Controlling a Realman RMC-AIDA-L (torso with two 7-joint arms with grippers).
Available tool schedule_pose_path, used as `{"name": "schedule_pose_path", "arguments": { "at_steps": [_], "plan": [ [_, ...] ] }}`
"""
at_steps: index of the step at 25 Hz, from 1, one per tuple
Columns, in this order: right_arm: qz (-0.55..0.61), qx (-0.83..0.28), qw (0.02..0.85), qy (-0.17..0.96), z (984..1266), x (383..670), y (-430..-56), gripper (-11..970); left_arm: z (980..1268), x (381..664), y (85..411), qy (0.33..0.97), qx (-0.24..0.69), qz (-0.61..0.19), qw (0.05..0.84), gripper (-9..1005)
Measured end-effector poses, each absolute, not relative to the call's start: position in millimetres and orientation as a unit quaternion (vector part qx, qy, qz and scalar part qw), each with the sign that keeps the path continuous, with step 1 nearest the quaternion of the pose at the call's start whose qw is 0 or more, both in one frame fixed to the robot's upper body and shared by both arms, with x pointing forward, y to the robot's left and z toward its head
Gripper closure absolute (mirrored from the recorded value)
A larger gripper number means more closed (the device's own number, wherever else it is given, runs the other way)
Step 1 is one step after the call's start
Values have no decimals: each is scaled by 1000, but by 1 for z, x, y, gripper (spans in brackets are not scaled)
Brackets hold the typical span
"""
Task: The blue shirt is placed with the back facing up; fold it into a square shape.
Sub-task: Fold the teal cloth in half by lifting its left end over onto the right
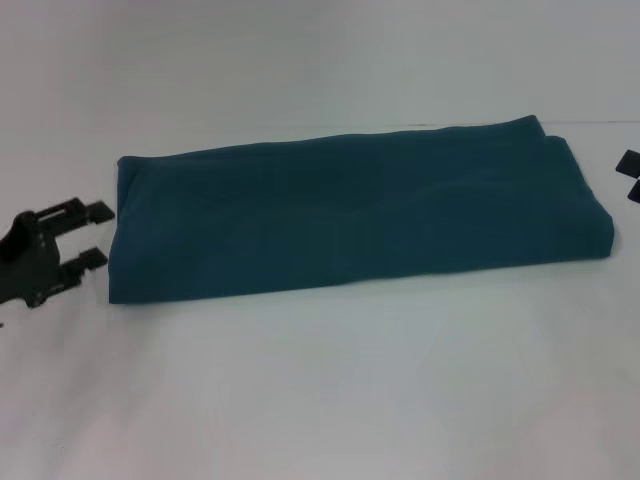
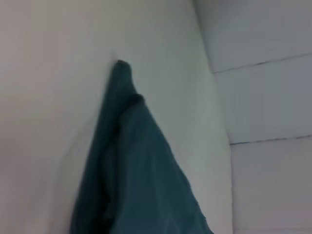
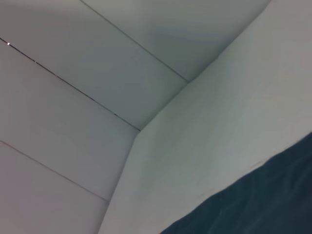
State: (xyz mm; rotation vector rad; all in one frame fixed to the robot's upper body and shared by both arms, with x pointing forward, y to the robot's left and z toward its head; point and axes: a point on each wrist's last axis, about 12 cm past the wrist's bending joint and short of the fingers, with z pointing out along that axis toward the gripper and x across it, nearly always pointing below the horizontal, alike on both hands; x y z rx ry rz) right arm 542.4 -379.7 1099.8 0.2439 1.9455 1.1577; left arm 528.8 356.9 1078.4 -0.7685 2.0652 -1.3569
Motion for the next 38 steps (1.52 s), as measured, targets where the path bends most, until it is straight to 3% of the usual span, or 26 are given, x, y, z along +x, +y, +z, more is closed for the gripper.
{"name": "schedule_pose_path", "arguments": {
  "at_steps": [11,38],
  "plan": [
    [466,90,421,773,1097,540,-375,139,1048,524,352,762,-365,-480,237,302],
    [470,109,425,766,1093,537,-378,142,1032,526,348,755,-406,-461,231,305]
  ]
}}
